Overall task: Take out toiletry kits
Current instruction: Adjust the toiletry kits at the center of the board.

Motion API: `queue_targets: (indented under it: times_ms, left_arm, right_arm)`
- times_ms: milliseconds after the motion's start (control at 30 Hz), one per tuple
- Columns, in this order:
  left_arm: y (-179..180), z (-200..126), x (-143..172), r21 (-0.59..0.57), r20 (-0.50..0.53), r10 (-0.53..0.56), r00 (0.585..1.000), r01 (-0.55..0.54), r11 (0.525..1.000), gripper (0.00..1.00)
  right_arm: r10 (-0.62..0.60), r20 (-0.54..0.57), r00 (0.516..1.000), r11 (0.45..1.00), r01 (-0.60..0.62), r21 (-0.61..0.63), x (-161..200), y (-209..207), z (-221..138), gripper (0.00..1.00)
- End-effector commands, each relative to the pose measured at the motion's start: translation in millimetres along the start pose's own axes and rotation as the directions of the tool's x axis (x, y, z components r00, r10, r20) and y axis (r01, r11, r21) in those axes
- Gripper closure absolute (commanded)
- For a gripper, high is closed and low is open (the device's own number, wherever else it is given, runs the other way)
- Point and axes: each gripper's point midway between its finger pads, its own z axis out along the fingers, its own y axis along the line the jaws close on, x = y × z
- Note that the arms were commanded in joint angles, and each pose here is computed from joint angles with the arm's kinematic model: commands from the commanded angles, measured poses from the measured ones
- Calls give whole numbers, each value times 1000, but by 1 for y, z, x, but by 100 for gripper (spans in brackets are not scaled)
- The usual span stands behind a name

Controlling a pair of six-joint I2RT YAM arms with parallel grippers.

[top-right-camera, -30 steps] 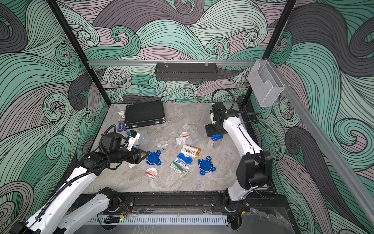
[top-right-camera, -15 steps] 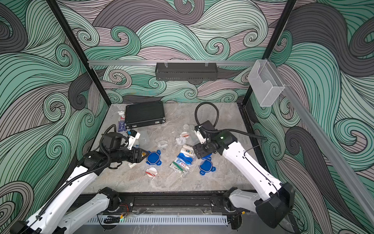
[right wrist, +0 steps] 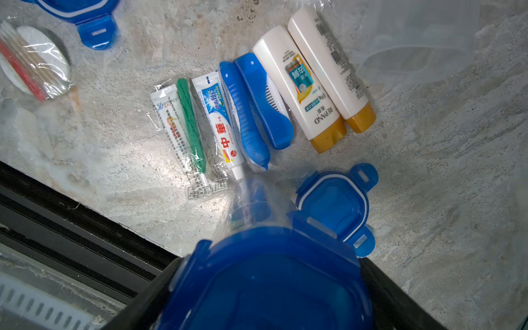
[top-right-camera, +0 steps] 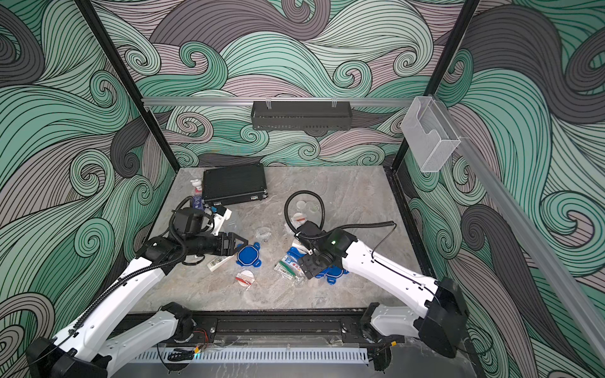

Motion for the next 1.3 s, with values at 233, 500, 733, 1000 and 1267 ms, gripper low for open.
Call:
queue_targets:
  times_ms: [233,500,733,1000,1267]
  left_arm:
    - [-13,-4,-14,31,31,18,999,-19,999,33]
    - [-11,-1,-12,21,16,22,1000,-22,1000,33]
    - [-10,-3,-11,14,15,29,999,-29,999,33]
    - [-12,-3,-11,20,3,31,1000,-31,999,33]
    - [-10,-1,-8,15,-3,29,1000,-29,999,33]
  right_arm:
    - [39,67,997,999,-40,11,-24,8,2,47]
    - [1,83,997,1000,-1,2,-43,29,7,48]
    - [-23,96,995,1000,23,7,-49,33,5,49]
    - [-72,62,995,997,72,11,-33,33,-5,49]
    - [-92,56,994,996,92,0,-26,38,-14,49]
